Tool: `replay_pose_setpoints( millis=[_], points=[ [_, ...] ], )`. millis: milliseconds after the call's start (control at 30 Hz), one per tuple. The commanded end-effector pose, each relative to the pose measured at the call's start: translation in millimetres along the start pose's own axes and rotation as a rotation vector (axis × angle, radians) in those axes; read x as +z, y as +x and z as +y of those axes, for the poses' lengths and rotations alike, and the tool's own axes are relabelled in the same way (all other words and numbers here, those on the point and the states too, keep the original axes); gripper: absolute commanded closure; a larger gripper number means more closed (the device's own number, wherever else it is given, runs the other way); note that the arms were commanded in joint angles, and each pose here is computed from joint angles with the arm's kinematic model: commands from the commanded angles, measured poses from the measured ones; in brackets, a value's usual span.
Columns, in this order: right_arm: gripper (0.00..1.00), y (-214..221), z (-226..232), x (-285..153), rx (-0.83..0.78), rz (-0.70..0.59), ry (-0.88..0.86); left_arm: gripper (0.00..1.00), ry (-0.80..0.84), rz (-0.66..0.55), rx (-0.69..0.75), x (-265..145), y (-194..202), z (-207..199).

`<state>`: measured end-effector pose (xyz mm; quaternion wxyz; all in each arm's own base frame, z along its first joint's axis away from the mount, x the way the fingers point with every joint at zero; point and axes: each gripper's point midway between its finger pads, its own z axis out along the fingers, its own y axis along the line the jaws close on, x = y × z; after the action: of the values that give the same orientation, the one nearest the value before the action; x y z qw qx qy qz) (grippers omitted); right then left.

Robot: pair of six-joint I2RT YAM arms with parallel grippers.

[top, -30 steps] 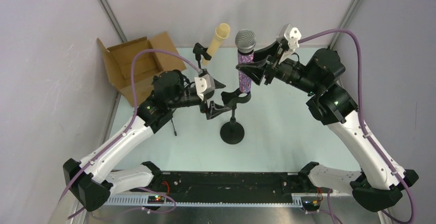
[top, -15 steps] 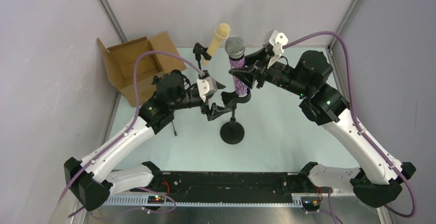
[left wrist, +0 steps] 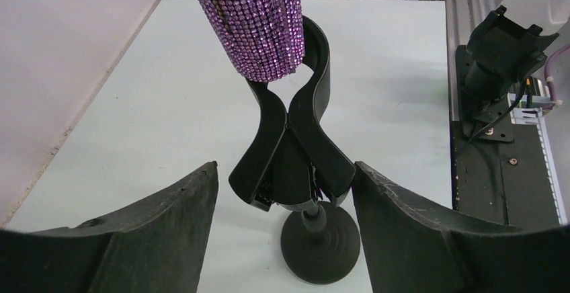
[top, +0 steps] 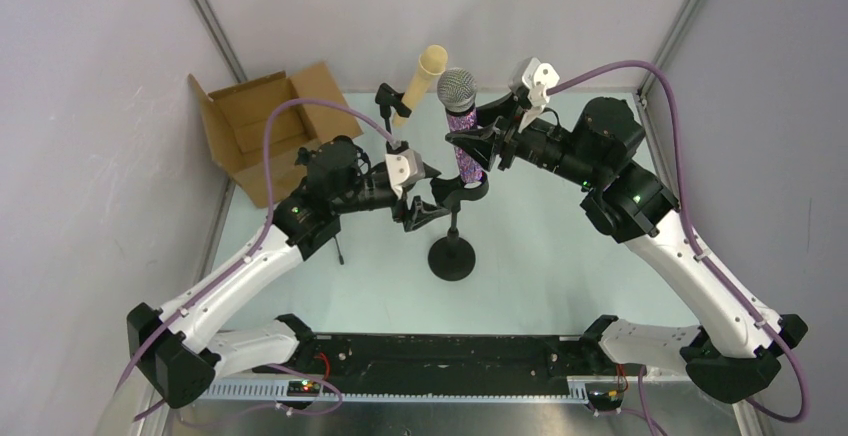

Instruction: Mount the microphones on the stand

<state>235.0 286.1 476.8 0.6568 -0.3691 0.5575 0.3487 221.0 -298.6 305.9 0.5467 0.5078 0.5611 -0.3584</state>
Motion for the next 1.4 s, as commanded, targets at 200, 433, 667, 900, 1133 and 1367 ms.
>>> replay_pose_setpoints(
  millis=[200,433,667,900,1133,1367],
  points=[
    [1.00,-20,-3,-5,-0.037,-0.056,0.027,0.50,0.014,-0.051,0.052,3,-18,0],
    [1.00,-18,-4,-9,-0.040,-0.050,0.040,0.99,0.007,-0.053,0.051,4,-18,-1],
    [1.00,-24,0,-14,-0.036,-0.078,0.032,0.55,-0.012,-0.048,0.034,1,-12,-2],
    [1.00,-30,3,-13,-0.029,-0.096,0.015,0.00,-0.029,-0.065,0.034,4,-22,4],
    [1.00,-28,4,-13,-0.032,-0.087,0.016,0.00,0.013,-0.068,0.042,9,-21,0],
    [1.00,-27,3,-13,-0.035,-0.084,0.018,0.07,0.025,-0.063,0.069,14,-20,1]
  ],
)
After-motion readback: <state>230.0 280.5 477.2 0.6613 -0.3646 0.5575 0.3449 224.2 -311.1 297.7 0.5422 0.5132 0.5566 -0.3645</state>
